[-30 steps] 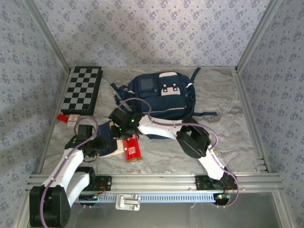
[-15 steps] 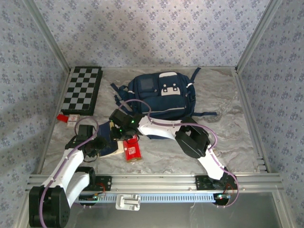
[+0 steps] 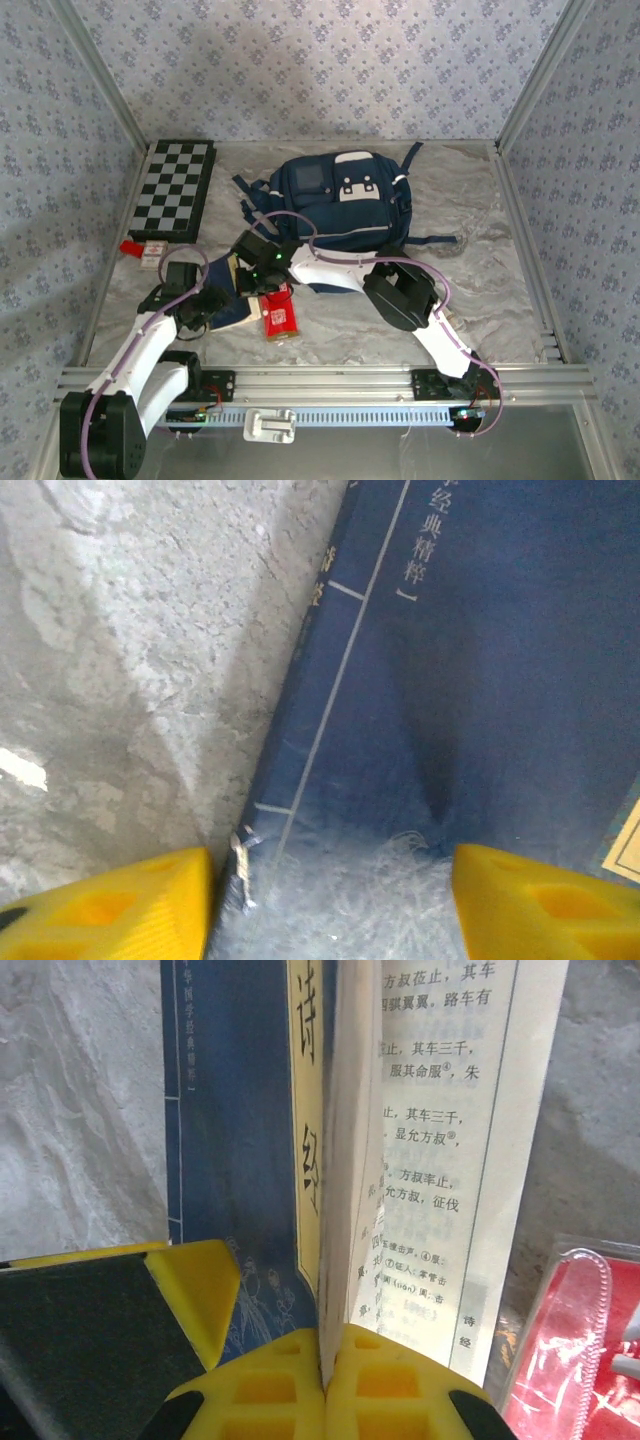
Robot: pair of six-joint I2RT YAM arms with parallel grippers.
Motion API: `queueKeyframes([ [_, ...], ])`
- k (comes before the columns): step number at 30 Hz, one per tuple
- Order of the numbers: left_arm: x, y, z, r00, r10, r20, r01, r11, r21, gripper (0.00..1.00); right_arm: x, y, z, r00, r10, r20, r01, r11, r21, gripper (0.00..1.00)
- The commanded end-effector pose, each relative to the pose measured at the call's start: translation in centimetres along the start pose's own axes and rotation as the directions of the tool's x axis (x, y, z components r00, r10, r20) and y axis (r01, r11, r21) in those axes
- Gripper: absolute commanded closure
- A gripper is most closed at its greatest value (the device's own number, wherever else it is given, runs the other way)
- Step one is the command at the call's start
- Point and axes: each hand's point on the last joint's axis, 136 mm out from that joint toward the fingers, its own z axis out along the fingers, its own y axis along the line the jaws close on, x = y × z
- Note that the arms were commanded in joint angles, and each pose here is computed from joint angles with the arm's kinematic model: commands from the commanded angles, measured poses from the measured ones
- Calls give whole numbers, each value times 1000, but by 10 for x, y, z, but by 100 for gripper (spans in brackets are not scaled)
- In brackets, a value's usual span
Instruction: Pack the student bag
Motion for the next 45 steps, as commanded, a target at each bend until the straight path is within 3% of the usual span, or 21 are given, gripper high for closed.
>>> queueKeyframes([
  [1,-20,-23,-21,999,9,51,-12,999,47,32,-19,41,-36,997,-37,67,46,990,-137,100],
  [5,-39,-33,-48,995,-20,103,11,996,88,27,-36,64,-75,988,-50,144,82,971,-225,100],
  [9,-58,-52,-80,987,-62,149,29,976,214,22,-50,72,-118,978,-46,203,105,951,-291,100],
  [14,-60,-82,-107,995,-28,91,-6,934,356,16,-58,68,-170,963,-54,262,146,926,-348,100],
  [19,-60,-135,-130,999,-1,38,-23,776,631,16,-65,56,-211,959,-28,283,157,882,-445,100],
  [21,-59,-146,-136,1000,12,15,-19,732,681,16,-67,53,-226,952,-31,304,176,868,-464,100],
  [29,-48,-178,-141,997,80,-3,-51,660,749,19,-75,46,-258,946,-13,325,199,812,-548,100],
  [32,-46,-182,-136,996,85,-14,-47,674,737,21,-76,45,-261,944,-9,329,201,808,-554,100],
  [36,-38,-199,-138,991,131,-37,-54,629,776,26,-77,48,-259,948,-5,320,201,787,-584,100],
  [45,-31,-221,-165,985,170,7,-98,535,839,53,-81,12,-239,956,55,287,122,817,-563,100],
])
